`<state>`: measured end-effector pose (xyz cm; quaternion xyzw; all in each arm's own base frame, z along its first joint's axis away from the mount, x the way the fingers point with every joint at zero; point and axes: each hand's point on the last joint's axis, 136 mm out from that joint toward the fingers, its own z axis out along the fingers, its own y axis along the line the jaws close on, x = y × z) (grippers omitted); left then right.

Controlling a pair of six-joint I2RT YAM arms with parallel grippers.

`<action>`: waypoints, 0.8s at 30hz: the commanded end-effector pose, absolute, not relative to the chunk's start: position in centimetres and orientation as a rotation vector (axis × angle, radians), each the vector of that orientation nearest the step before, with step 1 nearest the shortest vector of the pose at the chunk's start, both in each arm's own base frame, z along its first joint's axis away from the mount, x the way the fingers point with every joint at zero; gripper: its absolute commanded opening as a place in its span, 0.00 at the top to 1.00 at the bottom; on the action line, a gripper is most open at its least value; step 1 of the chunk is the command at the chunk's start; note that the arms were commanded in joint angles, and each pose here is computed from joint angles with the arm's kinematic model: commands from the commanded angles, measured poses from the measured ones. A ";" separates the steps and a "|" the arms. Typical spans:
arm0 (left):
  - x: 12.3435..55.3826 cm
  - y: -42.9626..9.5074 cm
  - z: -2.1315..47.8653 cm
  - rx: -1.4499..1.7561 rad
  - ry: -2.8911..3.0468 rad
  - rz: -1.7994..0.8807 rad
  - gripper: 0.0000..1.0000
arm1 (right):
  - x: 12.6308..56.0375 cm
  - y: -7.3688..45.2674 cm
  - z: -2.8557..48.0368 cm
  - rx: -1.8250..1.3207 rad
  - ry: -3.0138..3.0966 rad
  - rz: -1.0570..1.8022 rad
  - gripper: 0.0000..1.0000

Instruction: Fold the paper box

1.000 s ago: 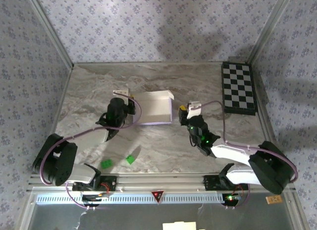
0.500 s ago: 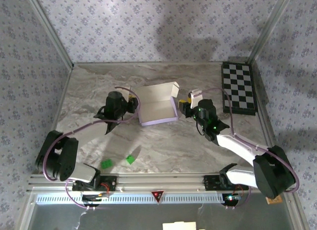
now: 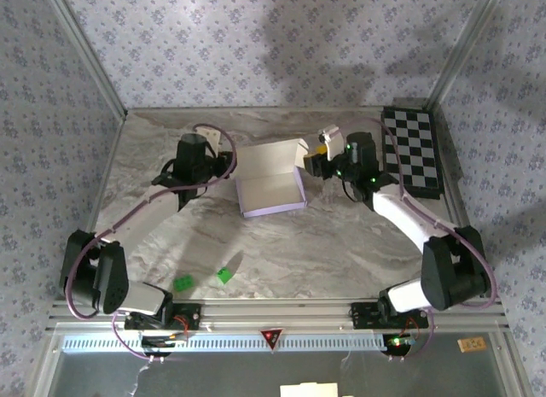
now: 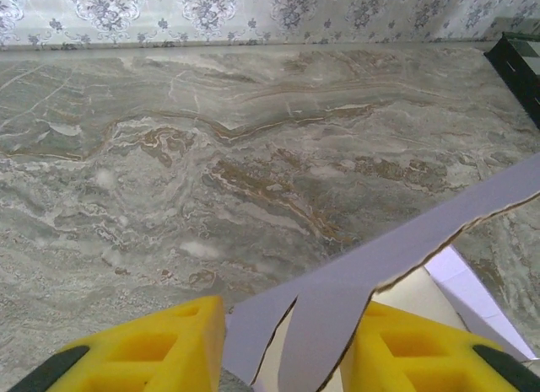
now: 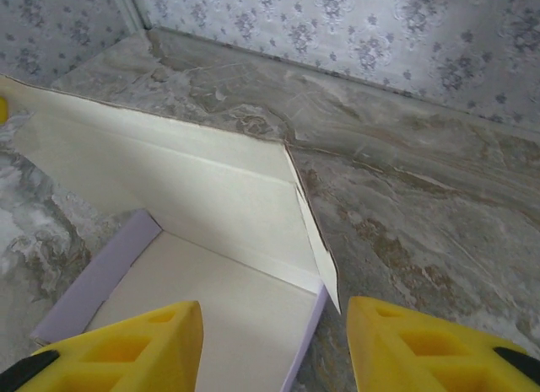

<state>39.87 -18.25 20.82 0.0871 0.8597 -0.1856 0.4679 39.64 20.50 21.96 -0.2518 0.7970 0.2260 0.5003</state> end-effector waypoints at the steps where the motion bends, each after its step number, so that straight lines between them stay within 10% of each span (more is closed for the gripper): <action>1: 39.4 -18.4 19.5 0.222 2.218 -0.463 0.63 | 39.8 21.3 21.7 -0.716 1.963 0.605 0.50; 11: 39.9 -19.2 18.4 0.254 2.299 -0.479 0.70 | 43.7 22.8 20.8 -0.781 2.015 0.694 0.57; 24: 41.0 -20.0 18.6 0.241 2.296 -0.502 0.92 | 43.7 23.7 19.1 -0.814 2.075 0.698 0.95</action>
